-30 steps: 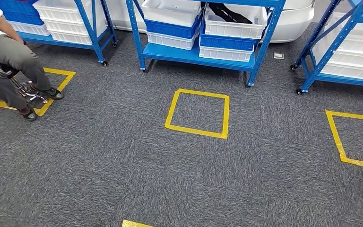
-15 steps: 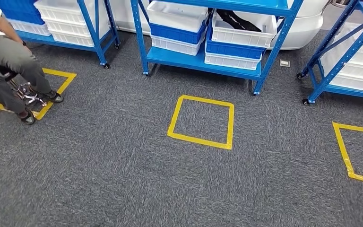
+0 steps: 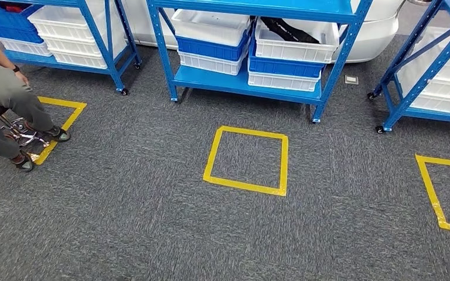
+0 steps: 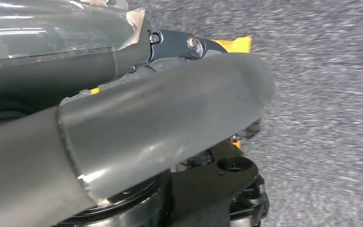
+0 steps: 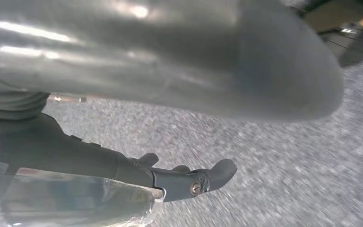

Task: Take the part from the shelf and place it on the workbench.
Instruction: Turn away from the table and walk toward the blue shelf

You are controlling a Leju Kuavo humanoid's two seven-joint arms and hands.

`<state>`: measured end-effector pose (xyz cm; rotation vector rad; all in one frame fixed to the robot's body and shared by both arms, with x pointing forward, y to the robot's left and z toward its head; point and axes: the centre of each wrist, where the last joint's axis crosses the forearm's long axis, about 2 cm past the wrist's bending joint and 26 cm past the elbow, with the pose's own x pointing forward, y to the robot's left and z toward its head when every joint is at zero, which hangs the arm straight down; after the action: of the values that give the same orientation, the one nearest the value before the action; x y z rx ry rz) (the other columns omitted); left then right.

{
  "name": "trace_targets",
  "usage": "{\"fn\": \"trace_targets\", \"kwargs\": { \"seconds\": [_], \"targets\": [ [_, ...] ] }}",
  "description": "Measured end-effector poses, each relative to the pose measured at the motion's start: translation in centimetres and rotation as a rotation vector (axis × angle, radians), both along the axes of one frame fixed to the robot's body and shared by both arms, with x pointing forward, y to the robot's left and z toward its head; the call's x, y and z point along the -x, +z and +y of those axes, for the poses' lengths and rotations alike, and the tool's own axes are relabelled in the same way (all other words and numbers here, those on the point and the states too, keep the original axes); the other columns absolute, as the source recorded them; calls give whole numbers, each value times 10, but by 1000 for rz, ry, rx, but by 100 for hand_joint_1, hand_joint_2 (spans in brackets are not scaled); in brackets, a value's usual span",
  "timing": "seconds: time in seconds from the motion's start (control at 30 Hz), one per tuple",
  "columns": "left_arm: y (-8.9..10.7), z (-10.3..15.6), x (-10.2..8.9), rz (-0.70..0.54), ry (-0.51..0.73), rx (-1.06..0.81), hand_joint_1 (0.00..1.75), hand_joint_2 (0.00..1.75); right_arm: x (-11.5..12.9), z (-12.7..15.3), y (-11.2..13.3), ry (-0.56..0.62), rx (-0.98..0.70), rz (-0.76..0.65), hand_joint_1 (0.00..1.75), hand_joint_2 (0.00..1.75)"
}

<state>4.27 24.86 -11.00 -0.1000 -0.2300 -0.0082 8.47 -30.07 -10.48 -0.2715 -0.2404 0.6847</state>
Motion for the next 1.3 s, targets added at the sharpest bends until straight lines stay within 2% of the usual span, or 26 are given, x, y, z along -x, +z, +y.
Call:
{"fn": "trace_targets", "kwargs": {
  "seconds": [0.23, 0.5, 0.83, 1.3],
  "targets": [
    [0, -1, -1, -4, -6, 5, 0, 0, -2, 0, 0, -6, -1, -3, 0, 0],
    [0, 0, -1, 0, -25, 5, 0, 0, 10, -1, -2, -29, -3, 14, 0, 0],
    [1, 0, -6, -13, -36, 5, 0, 0, 6, -4, -1, -37, 2, 10, 0, 0],
    [1, 0, -6, -3, -71, 11, 0, 0, 15, -1, -3, -70, -7, 12, 0, 0]
  ]
}}
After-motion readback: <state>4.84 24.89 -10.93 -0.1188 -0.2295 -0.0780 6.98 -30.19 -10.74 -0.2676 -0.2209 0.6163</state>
